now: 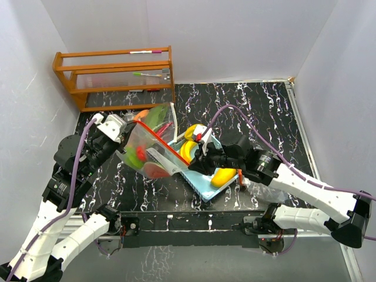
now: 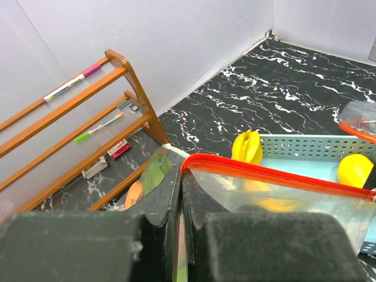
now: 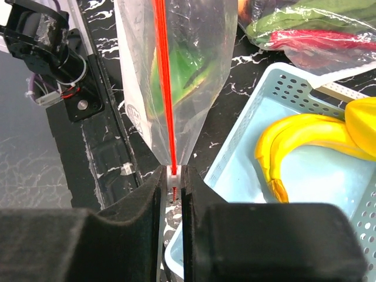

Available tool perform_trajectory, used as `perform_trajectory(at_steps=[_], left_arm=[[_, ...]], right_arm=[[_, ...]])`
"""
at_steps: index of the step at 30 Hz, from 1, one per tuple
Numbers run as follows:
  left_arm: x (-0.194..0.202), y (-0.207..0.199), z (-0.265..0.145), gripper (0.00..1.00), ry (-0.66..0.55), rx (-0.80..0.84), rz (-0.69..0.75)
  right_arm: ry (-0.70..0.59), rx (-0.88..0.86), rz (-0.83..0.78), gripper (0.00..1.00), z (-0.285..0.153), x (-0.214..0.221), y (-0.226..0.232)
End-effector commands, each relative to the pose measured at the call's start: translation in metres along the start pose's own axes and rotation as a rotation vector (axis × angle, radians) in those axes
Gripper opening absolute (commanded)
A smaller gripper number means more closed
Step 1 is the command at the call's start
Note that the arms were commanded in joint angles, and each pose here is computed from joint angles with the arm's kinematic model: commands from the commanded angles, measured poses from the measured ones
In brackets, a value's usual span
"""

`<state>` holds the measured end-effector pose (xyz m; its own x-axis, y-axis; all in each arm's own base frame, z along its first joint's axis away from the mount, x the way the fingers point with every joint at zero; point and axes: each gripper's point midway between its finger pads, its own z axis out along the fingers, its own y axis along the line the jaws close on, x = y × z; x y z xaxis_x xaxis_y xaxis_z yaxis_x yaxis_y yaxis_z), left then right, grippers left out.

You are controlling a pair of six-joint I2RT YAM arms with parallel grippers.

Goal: Place the food in the zip-top bag and seal the zipper
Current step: Zip the zipper food storage bag at the center of the board, then place the zipper food storage bag at the center of the board.

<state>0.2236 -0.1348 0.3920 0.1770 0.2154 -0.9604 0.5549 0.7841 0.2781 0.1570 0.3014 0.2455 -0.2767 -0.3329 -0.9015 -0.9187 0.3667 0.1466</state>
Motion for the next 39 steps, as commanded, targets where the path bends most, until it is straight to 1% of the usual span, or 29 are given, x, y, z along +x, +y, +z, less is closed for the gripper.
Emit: perform_trajectory(at_steps=[1, 3, 5, 6, 8, 10, 12, 16, 19, 24, 27, 29, 31, 33, 35, 37, 39], left_arm=[[-0.029, 0.020, -0.005, 0.00, -0.102, -0.093, 0.014], [-0.028, 0.019, -0.004, 0.00, -0.098, -0.092, 0.014], [-0.025, 0.022, -0.002, 0.00, -0.086, -0.105, 0.014], [-0.023, 0.024, -0.002, 0.00, -0.079, -0.118, 0.013], [-0.020, 0.029, 0.000, 0.00, -0.065, -0.150, 0.001], [-0.015, 0.037, 0.004, 0.00, -0.033, -0.193, -0.016], [-0.007, 0.047, 0.011, 0.00, 0.021, -0.243, -0.028], [0.008, 0.077, 0.020, 0.00, 0.103, -0.426, -0.058], [0.004, 0.097, 0.024, 0.00, 0.086, -0.544, -0.054], [-0.030, 0.133, 0.028, 0.00, 0.021, -0.714, 0.008], [-0.043, 0.154, 0.029, 0.00, 0.013, -0.820, 0.068], [-0.045, 0.166, 0.026, 0.00, 0.029, -0.895, 0.130], [-0.054, 0.177, 0.022, 0.00, 0.014, -0.957, 0.176], [-0.057, 0.186, 0.022, 0.00, 0.024, -0.982, 0.237], [-0.049, 0.189, 0.029, 0.00, 0.048, -0.970, 0.273], [-0.020, 0.185, 0.044, 0.00, 0.102, -0.929, 0.284], [0.020, 0.170, 0.062, 0.02, 0.155, -0.846, 0.253]], right_arm=[[0.013, 0.071, 0.026, 0.31, -0.002, 0.002, -0.012], [-0.026, 0.083, 0.030, 0.52, -0.005, -0.010, -0.013], [-0.104, 0.086, 0.044, 0.70, -0.012, -0.031, -0.010], [-0.145, 0.098, 0.054, 0.77, -0.016, -0.042, -0.011], [-0.219, 0.182, 0.106, 0.84, -0.028, -0.061, -0.021], [-0.271, 0.234, 0.135, 0.86, -0.040, -0.075, -0.027], [-0.292, 0.252, 0.155, 0.87, -0.046, -0.081, -0.029], [-0.314, 0.248, 0.185, 0.88, -0.052, -0.085, -0.026], [-0.321, 0.245, 0.202, 0.88, -0.056, -0.081, -0.024], [-0.335, 0.236, 0.204, 0.88, -0.065, -0.081, -0.020], [-0.337, 0.250, 0.204, 0.88, -0.069, -0.080, -0.021], [-0.338, 0.259, 0.204, 0.88, -0.073, -0.079, -0.022], [-0.344, 0.265, 0.204, 0.88, -0.076, -0.078, -0.022], [-0.343, 0.271, 0.205, 0.88, -0.079, -0.075, -0.023], [-0.340, 0.278, 0.206, 0.88, -0.080, -0.073, -0.023], [-0.329, 0.282, 0.209, 0.88, -0.079, -0.069, -0.024], [-0.322, 0.279, 0.217, 0.88, -0.076, -0.064, -0.024]])
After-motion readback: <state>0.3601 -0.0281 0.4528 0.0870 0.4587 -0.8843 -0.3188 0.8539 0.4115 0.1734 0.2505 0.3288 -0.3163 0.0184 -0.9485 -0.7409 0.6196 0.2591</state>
